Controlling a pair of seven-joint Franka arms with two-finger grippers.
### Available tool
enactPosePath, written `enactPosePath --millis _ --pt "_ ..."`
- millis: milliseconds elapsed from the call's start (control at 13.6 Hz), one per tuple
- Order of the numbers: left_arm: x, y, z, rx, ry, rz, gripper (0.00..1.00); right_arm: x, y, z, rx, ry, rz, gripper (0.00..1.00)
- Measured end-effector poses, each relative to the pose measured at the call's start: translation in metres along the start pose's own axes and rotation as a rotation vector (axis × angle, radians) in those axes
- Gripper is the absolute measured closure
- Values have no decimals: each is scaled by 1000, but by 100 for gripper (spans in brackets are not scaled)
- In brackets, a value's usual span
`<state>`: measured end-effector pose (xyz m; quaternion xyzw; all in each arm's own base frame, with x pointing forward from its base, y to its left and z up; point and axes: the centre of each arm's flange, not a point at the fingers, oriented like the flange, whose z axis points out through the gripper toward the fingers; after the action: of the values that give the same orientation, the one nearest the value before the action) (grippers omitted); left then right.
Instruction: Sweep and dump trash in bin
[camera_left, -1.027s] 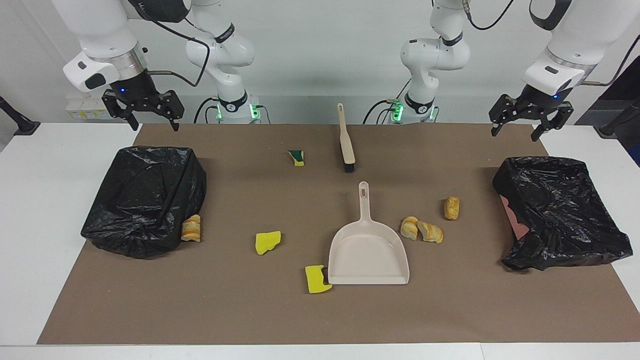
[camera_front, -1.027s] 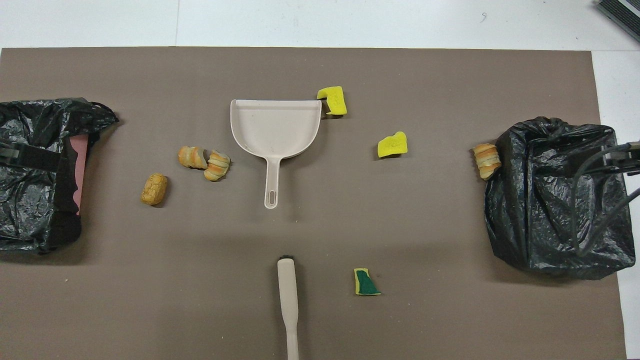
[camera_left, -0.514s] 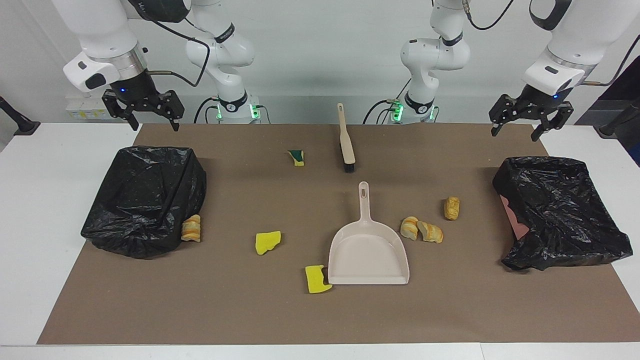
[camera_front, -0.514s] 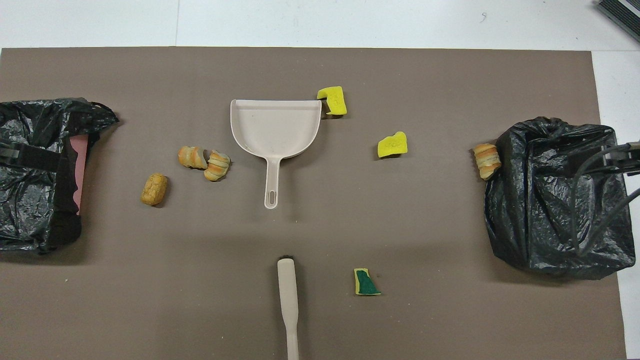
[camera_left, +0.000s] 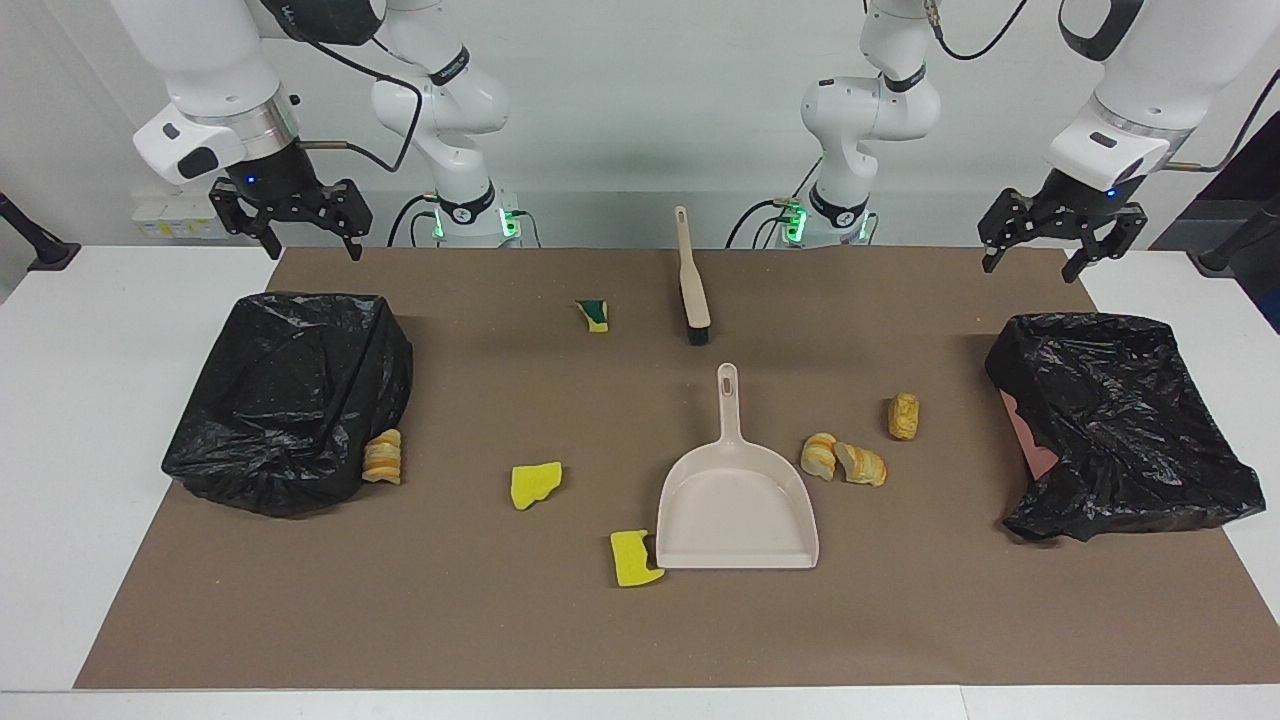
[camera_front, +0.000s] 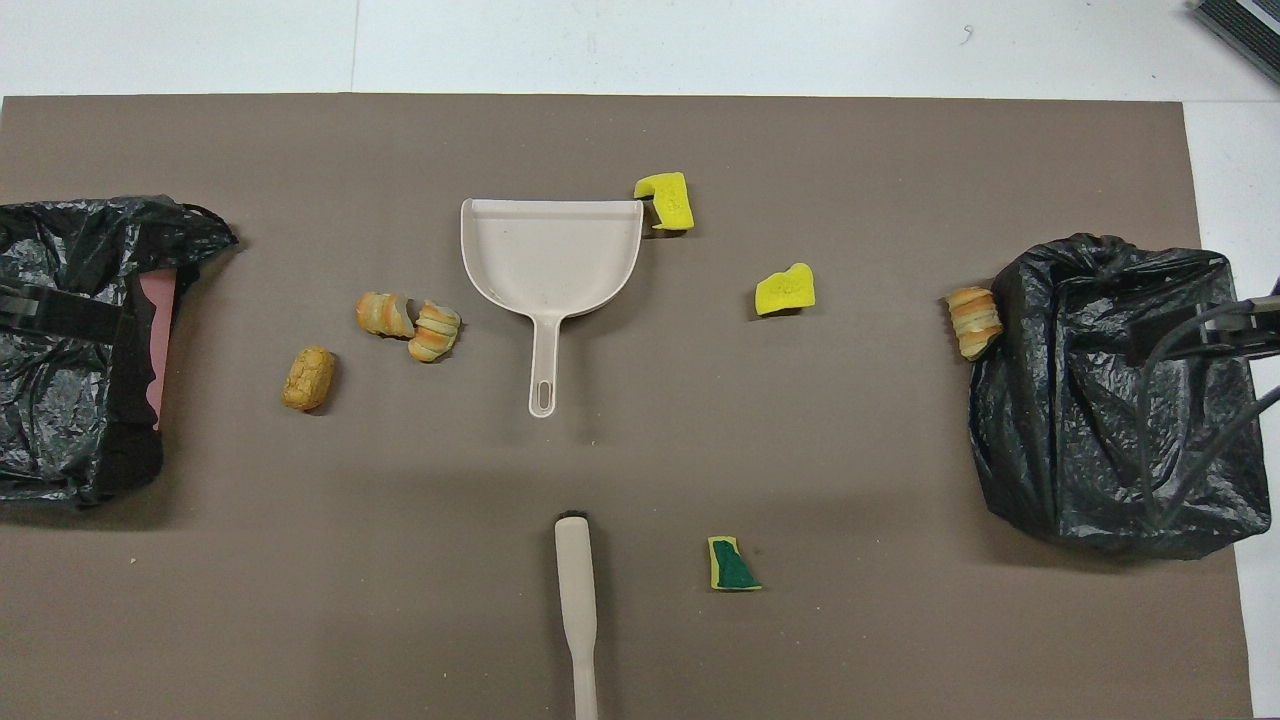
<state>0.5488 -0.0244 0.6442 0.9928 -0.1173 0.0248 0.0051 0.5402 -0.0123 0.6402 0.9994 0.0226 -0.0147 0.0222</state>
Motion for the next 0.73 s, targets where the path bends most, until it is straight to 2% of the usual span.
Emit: enactPosePath --millis 293,587,734 --pt "0 0 0 0 0 0 0 2 -4 5 2 -10 -58 0" --pt "0 0 0 0 0 0 0 17 -55 26 42 -40 -132 0" --pt "0 0 0 0 0 0 0 32 -77 42 68 -28 -116 0"
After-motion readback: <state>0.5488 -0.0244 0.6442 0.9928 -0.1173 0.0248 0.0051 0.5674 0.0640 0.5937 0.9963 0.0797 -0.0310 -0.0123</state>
